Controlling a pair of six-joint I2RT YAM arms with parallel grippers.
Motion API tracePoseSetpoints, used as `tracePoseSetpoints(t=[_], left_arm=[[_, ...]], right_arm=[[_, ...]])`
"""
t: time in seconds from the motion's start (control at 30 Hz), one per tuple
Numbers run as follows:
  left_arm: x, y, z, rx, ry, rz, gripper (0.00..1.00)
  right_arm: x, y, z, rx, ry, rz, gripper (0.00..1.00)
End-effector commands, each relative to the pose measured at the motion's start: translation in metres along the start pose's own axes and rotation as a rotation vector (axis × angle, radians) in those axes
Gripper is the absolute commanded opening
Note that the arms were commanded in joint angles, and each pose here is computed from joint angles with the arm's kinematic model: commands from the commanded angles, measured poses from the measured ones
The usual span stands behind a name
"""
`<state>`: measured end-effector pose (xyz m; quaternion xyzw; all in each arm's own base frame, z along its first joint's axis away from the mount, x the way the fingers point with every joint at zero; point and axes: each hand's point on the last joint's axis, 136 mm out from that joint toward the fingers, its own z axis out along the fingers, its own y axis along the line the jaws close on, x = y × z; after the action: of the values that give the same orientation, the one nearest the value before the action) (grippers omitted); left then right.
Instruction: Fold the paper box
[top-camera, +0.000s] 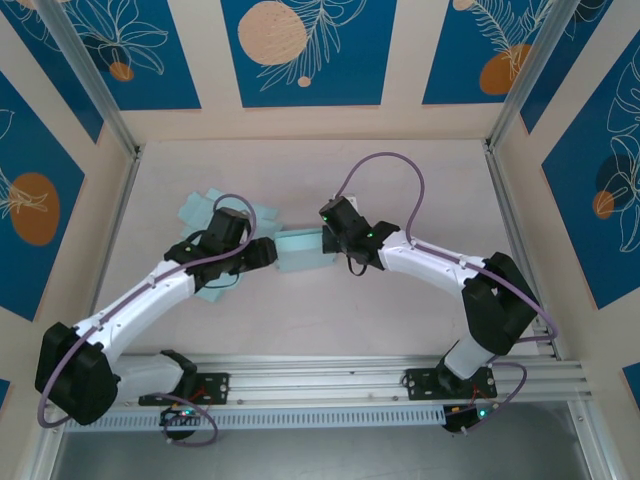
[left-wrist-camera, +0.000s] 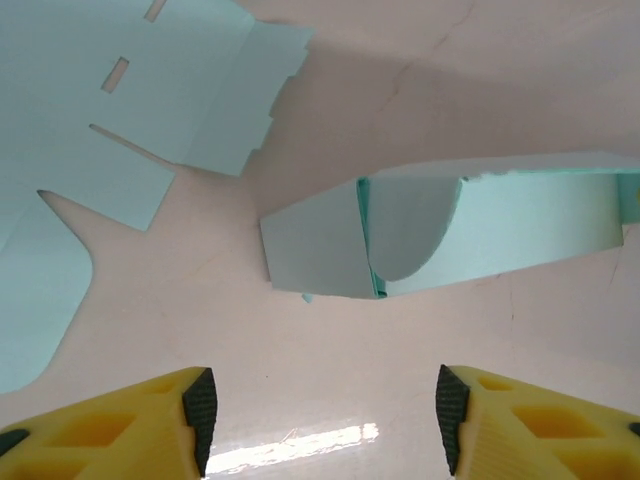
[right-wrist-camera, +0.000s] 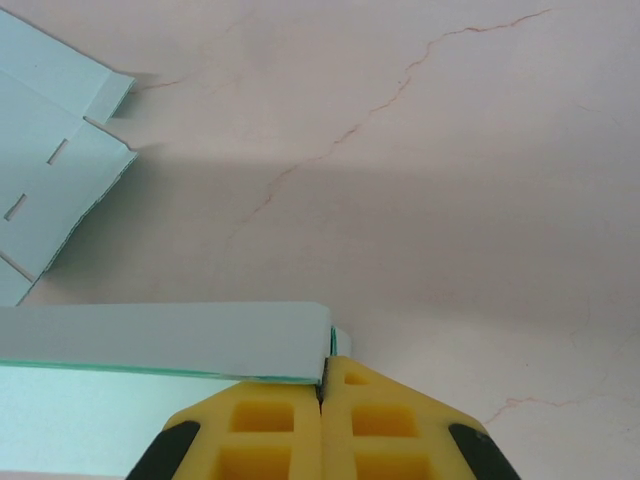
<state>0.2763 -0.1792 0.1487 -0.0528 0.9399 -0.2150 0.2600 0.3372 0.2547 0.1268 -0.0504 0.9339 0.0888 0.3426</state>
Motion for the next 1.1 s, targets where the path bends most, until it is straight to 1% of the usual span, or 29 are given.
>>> tracePoseSetpoints(t=[0.0,0.07,0.17,0.27,0.5,0.63,0.9,1.07], left_arm=[[-0.006,-0.015,-0.003,0.046,-0.004,0.089,0.62],[-0.012,-0.022,-0.001,0.054,0.002,0.13,0.61],[-0.016,-0.031,0.005,0.068,0.024,0.157,0.55],[-0.016,-0.039,0.012,0.1,0.043,0.15,0.47],[-0.01,-0.051,0.024,0.146,0.078,0.126,0.36],[-0.011,-0.051,0.027,0.143,0.073,0.115,0.34],[-0.014,-0.048,0.03,0.131,0.051,0.107,0.34],[-0.015,-0.047,0.021,0.12,0.045,0.119,0.33]], right_arm=[[0.084,-0.028,0.017,0.1,0.289,-0.072,0.0],[0.085,-0.028,0.017,0.102,0.29,-0.073,0.0],[0.085,-0.028,0.017,0.101,0.289,-0.075,0.0],[0.084,-0.027,0.017,0.102,0.289,-0.074,0.0],[0.084,-0.025,0.018,0.098,0.29,-0.074,0.0],[0.085,-0.025,0.018,0.099,0.293,-0.077,0.0],[0.087,-0.025,0.019,0.101,0.296,-0.076,0.0],[0.088,-0.026,0.019,0.104,0.3,-0.078,0.0]])
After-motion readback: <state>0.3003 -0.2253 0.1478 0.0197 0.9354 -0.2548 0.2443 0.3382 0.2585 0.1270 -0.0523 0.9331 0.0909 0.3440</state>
